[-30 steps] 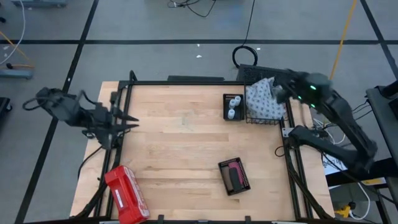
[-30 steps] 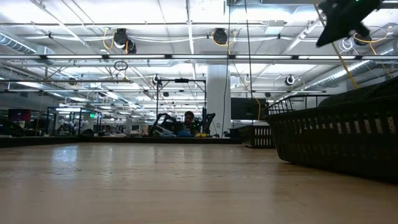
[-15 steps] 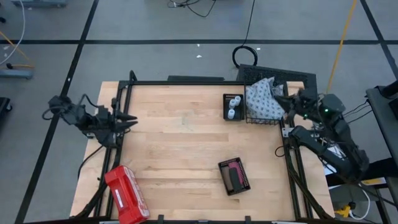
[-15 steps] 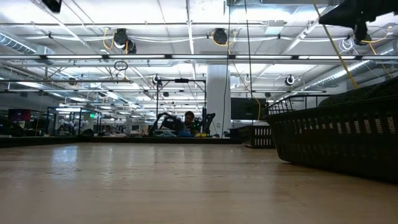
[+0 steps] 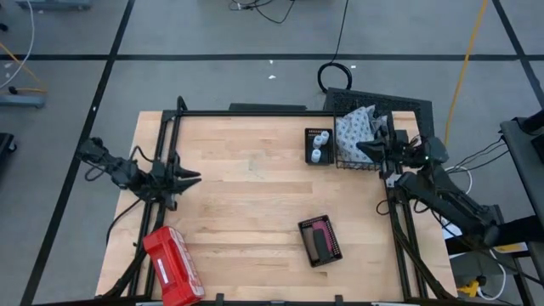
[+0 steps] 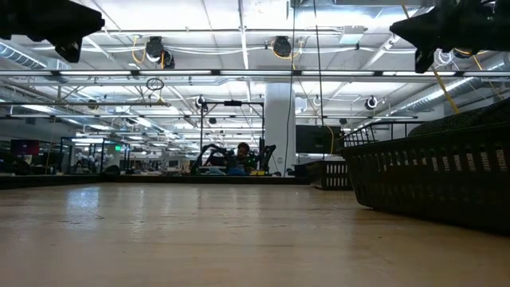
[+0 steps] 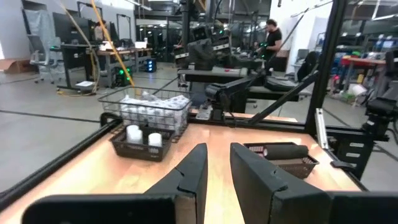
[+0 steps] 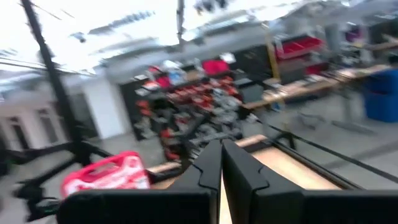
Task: Pick & Place Medicine items
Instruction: Return to Home Position
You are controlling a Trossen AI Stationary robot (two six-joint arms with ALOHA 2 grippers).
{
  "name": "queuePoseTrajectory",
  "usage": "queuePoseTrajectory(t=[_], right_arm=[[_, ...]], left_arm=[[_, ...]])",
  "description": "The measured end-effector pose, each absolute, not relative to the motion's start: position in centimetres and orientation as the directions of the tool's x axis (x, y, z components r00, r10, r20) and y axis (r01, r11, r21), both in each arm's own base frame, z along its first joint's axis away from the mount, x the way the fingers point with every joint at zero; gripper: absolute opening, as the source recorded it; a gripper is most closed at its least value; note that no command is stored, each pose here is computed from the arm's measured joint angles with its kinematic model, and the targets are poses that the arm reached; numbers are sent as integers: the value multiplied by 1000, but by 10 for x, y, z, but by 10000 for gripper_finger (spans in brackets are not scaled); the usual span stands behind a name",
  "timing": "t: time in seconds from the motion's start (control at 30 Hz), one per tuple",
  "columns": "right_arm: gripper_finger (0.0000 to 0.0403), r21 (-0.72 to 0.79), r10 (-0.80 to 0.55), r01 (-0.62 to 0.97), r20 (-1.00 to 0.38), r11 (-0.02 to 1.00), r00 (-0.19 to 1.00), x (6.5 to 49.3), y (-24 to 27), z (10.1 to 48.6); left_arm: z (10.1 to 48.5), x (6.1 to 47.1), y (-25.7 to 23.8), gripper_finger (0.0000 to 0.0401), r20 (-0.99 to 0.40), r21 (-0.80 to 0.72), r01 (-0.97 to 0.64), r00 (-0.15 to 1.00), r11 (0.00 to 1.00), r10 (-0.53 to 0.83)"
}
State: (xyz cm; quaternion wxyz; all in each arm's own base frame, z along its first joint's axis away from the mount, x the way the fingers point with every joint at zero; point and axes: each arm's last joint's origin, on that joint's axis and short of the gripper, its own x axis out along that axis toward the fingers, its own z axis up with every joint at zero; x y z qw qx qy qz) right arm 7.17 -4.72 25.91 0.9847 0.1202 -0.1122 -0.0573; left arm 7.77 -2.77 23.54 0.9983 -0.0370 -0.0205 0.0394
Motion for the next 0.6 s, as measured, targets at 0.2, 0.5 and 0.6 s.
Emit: queuePoseTrajectory(t=[0.2, 0.5, 0.6], right_arm=[[4, 213, 6, -77, 318, 974, 948, 82, -42, 232], [4, 197, 70, -148, 354, 969, 933, 94, -27, 208], [4, 216, 47, -117, 304, 969, 952, 100, -21, 202]], left_arm=[[216, 82, -31, 76, 68, -84, -38, 997, 996, 44], [205, 82, -25, 76, 121, -100, -45, 991, 994, 58], [205, 83, -23, 76, 114, -92, -61, 991, 994, 72]])
